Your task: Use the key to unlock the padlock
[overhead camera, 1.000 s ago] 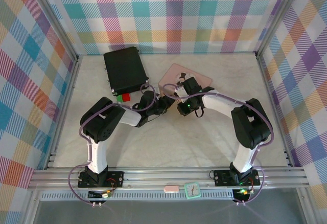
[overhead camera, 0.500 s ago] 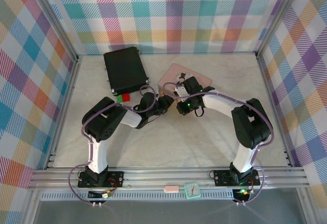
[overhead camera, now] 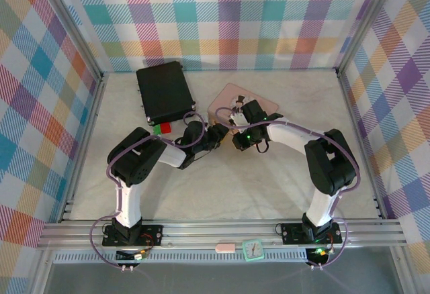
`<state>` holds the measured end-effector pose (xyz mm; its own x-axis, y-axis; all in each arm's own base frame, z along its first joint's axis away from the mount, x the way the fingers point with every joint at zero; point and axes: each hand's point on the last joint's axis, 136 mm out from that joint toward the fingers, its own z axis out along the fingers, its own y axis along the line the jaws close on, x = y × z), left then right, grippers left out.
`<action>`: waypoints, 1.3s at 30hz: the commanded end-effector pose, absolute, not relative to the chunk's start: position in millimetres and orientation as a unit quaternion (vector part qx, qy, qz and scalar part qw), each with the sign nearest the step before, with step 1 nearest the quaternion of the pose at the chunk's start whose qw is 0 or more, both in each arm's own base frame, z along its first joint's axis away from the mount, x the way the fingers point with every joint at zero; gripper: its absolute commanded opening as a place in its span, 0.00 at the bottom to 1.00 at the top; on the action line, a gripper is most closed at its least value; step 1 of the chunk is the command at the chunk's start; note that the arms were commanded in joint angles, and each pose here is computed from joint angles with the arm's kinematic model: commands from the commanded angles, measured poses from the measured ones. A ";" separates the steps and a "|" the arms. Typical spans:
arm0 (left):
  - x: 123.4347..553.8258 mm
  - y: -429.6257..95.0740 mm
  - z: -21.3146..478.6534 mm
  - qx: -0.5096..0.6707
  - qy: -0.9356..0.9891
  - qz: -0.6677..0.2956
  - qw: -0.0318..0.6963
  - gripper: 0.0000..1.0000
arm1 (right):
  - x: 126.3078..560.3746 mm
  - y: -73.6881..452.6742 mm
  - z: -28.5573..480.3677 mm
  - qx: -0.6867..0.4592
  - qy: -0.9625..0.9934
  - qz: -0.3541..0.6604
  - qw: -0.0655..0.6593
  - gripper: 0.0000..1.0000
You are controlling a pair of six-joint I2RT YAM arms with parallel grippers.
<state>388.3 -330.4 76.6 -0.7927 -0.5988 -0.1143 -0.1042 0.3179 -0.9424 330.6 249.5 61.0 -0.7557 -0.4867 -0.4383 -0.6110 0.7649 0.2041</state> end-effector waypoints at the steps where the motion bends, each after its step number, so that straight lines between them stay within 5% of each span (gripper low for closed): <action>1: 382.5 -338.5 109.6 -0.197 0.763 -0.565 0.243 0.36 | 331.6 260.9 73.8 -0.300 0.914 0.194 0.191 0.00; 20: 385.7 -354.9 107.7 -0.182 0.769 -0.565 0.239 0.31 | 325.6 264.8 77.0 -0.301 0.910 0.214 0.190 0.00; 27: 388.2 -362.5 105.9 -0.173 0.768 -0.567 0.240 0.06 | 324.8 263.9 83.3 -0.297 0.909 0.215 0.196 0.00; 32: 384.6 -359.1 94.2 -0.177 0.775 -0.559 0.236 0.00 | 324.3 262.4 100.1 -0.282 0.910 0.220 0.211 0.00; 39: 386.9 -357.4 88.6 -0.183 0.773 -0.557 0.242 0.00 | 322.6 237.1 136.2 -0.172 0.938 0.195 0.230 0.46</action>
